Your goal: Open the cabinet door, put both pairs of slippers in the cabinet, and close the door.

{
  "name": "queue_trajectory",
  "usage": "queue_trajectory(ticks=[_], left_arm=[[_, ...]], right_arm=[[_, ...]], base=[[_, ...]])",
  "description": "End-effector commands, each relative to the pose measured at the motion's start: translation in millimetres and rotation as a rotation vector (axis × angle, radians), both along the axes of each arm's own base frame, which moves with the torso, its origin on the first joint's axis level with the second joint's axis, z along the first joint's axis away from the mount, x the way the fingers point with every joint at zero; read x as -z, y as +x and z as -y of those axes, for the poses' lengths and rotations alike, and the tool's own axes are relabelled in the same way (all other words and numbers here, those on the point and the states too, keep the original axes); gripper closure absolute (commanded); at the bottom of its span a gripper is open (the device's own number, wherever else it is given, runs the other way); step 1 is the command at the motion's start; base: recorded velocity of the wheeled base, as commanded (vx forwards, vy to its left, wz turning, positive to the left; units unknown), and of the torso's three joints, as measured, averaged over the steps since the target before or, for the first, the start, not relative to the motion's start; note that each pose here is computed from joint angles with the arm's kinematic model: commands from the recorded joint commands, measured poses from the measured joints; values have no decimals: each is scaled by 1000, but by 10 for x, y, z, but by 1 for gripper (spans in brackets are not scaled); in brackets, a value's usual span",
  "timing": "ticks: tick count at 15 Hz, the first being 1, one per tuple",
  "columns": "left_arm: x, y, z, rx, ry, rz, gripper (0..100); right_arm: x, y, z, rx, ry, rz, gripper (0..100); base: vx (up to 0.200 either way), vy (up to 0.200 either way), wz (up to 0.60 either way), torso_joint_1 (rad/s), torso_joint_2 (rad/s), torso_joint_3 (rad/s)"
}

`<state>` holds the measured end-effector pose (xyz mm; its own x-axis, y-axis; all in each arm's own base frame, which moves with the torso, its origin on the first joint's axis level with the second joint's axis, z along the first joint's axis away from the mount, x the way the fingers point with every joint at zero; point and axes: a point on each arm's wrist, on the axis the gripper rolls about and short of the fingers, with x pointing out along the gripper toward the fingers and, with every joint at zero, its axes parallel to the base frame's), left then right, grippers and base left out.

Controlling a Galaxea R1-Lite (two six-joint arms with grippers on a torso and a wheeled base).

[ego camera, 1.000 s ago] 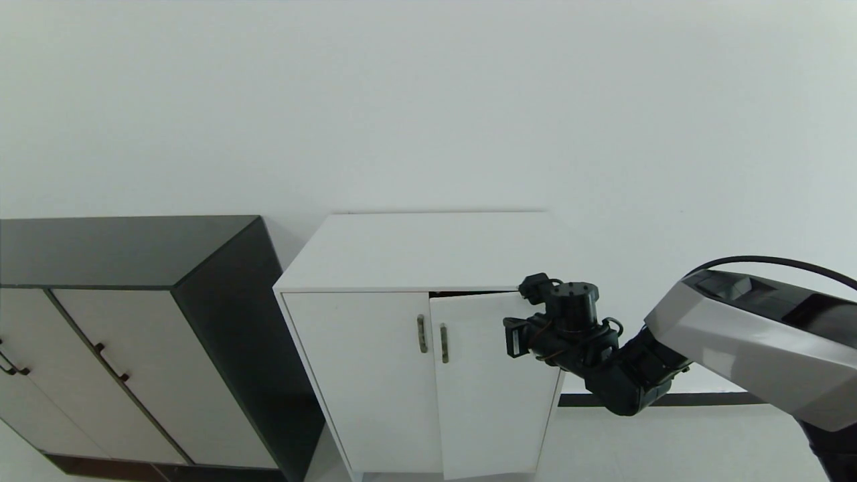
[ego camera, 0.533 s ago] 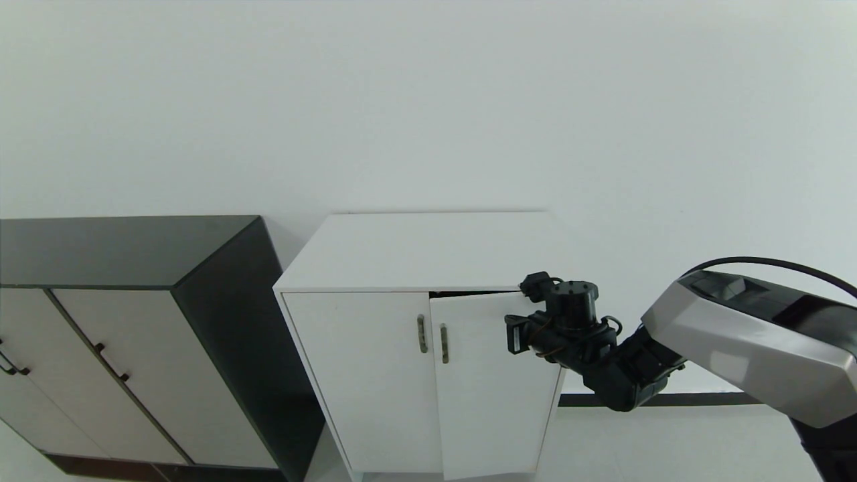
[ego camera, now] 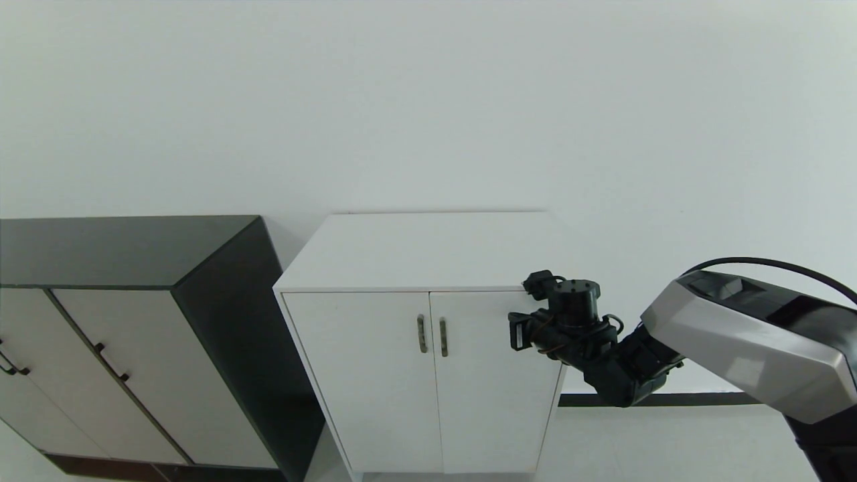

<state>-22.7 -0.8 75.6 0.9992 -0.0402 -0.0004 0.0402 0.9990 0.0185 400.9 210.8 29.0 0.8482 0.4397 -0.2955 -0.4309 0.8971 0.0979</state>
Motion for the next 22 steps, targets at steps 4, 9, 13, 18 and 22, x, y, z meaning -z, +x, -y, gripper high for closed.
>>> queue_trajectory(ticks=[4,9,13,18,22], left_arm=[[0,0,0,0,0,0,100],[0,0,0,0,0,0,100],[0,0,0,0,0,0,100],[0,0,0,0,0,0,100],[0,0,0,0,-2,0,100]], right_arm=[[44,23,9,4,-3,-5,100],[44,47,5,7,0,1,100],[44,48,-4,6,0,2,100],[31,17,-3,1,-8,9,100],[-189,-269,-108,-59,-26,54,100]], base=[[0,0,0,0,0,0],[0,0,0,0,0,0],[0,0,0,0,0,0],[0,0,0,0,0,0],[0,0,0,0,0,0]])
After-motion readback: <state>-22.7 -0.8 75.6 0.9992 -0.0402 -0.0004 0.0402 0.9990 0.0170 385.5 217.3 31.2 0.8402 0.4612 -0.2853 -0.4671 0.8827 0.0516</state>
